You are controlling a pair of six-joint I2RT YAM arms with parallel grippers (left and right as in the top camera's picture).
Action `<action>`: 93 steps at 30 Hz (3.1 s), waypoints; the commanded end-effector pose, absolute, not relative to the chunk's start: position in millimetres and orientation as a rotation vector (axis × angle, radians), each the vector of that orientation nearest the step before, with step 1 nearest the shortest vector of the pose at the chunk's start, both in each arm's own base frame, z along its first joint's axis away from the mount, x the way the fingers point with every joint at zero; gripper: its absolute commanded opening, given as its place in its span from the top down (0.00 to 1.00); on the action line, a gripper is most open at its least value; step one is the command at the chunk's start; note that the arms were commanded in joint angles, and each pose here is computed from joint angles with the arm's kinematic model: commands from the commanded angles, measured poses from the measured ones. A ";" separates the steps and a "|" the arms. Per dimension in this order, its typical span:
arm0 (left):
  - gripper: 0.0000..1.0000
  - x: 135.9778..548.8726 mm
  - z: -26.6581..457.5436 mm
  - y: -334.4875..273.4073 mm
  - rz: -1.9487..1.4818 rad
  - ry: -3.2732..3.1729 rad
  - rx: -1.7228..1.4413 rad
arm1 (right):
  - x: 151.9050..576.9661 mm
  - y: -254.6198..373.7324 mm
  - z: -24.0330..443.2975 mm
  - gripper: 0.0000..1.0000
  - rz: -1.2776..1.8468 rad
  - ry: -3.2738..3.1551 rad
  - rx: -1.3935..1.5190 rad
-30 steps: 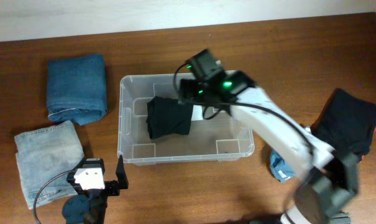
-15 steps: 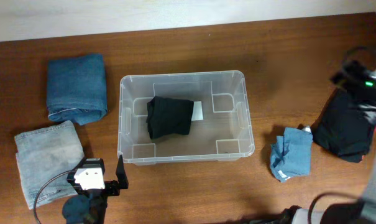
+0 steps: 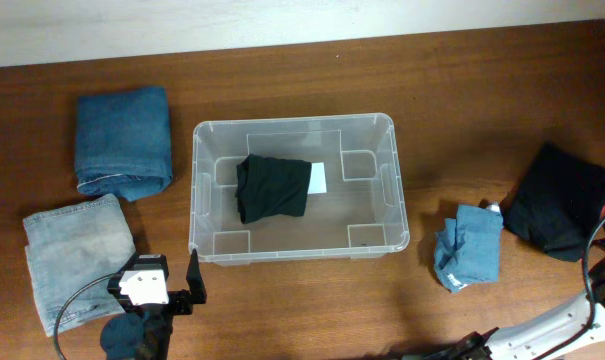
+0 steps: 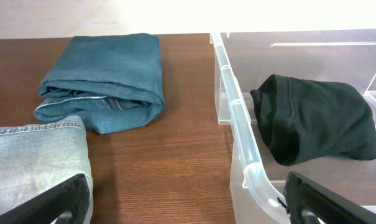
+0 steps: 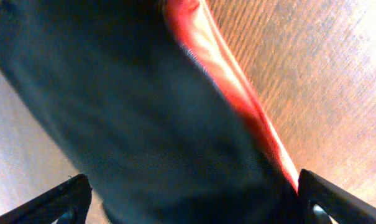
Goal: Pack container
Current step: 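Open the right gripper and withdraw to the black red-lined garment, then grasp the black garment with red lining with the right gripper, then place the black red-lined garment into the container and release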
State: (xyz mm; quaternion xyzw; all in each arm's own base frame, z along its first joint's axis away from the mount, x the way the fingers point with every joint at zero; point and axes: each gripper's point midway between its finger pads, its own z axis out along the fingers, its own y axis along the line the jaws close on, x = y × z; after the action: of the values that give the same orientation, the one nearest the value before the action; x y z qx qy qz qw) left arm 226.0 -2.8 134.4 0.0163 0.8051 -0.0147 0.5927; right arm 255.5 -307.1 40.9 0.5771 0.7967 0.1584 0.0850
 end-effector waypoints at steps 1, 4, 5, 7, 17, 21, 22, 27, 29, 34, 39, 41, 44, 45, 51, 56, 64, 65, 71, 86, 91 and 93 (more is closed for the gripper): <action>0.00 226.0 128.4 -3.1 -0.025 1.883 0.053 | 262.8 -310.5 41.0 0.01 0.567 2.382 1.546; 0.00 226.0 128.4 -3.1 -0.025 1.883 0.053 | 257.1 -321.5 41.5 0.01 0.541 2.372 1.507; 0.00 226.0 128.4 -3.1 -0.025 1.883 0.053 | 254.3 -324.6 41.6 0.02 0.535 2.366 1.508; 0.00 226.0 128.4 -3.1 -0.025 1.883 0.053 | 247.3 -330.8 41.6 0.01 0.521 2.359 1.503; 0.00 226.0 128.4 -3.1 -0.025 1.883 0.053 | 244.2 -316.0 -4.4 0.01 0.736 2.346 1.577; 0.00 226.0 128.4 -3.0 -0.025 1.883 0.053 | 250.2 -303.4 -16.5 0.04 0.864 2.323 1.549; 0.00 226.0 128.4 -3.1 -0.025 1.883 0.053 | 251.3 -301.0 -18.4 0.04 0.885 2.319 1.537; 0.00 226.0 128.4 -3.1 -0.025 1.883 0.053 | 254.5 -292.7 -26.0 0.13 0.939 2.298 1.495; 0.00 226.0 128.4 -3.1 -0.025 1.883 0.053 | 253.3 -290.5 -28.7 0.21 0.941 2.298 1.498; 0.00 226.0 128.4 -3.1 -0.025 1.883 0.053 | 248.6 -290.1 -32.8 0.46 0.916 2.325 1.514; 0.00 226.0 128.4 -3.1 -0.025 1.883 0.053 | 233.2 -292.9 -42.7 0.64 0.834 2.357 1.683; 0.00 226.0 128.4 -3.0 -0.025 1.883 0.053 | 232.5 -292.2 -42.6 0.70 0.837 2.354 1.699; 0.00 226.0 128.4 -3.0 -0.025 1.883 0.053 | 235.0 -288.6 -39.0 0.80 0.877 2.334 1.702; 0.00 226.0 128.4 -3.1 -0.025 1.883 0.053 | 236.9 -287.3 -37.3 0.82 0.896 2.323 1.698; 0.00 226.0 128.4 -3.1 -0.025 1.883 0.053 | 287.8 -274.2 35.6 0.96 1.272 1.978 1.487; 0.00 226.0 128.4 -3.1 -0.025 1.883 0.053 | 301.2 -267.2 93.3 0.96 1.194 1.996 1.340; 0.00 226.0 128.4 -3.1 -0.025 1.883 0.053 | 340.7 -177.7 239.4 0.96 1.102 2.037 0.834; 0.00 226.0 128.4 -3.1 -0.025 1.883 0.053 | 342.6 -161.7 253.0 0.96 1.094 2.048 0.775; 0.00 226.0 128.4 -3.0 -0.025 1.883 0.053 | 339.1 -35.4 326.8 0.96 1.132 2.101 0.370; 0.00 226.0 128.4 -3.1 -0.025 1.883 0.053 | 327.5 180.1 330.1 0.96 1.259 2.260 -0.250; 0.00 226.0 128.4 -3.0 -0.025 1.883 0.053 | 327.5 230.0 301.5 0.96 1.320 2.375 -0.262; 0.00 226.0 128.4 -3.1 -0.025 1.883 0.053 | 328.0 247.7 291.7 0.96 1.310 2.390 -0.308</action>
State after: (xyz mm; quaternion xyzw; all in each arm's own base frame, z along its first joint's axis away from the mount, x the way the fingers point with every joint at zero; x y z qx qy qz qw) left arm 226.0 -2.8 134.4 0.0163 0.8051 -0.0147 0.5927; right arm 327.9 223.2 301.6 -0.1065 0.8476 0.4741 0.2131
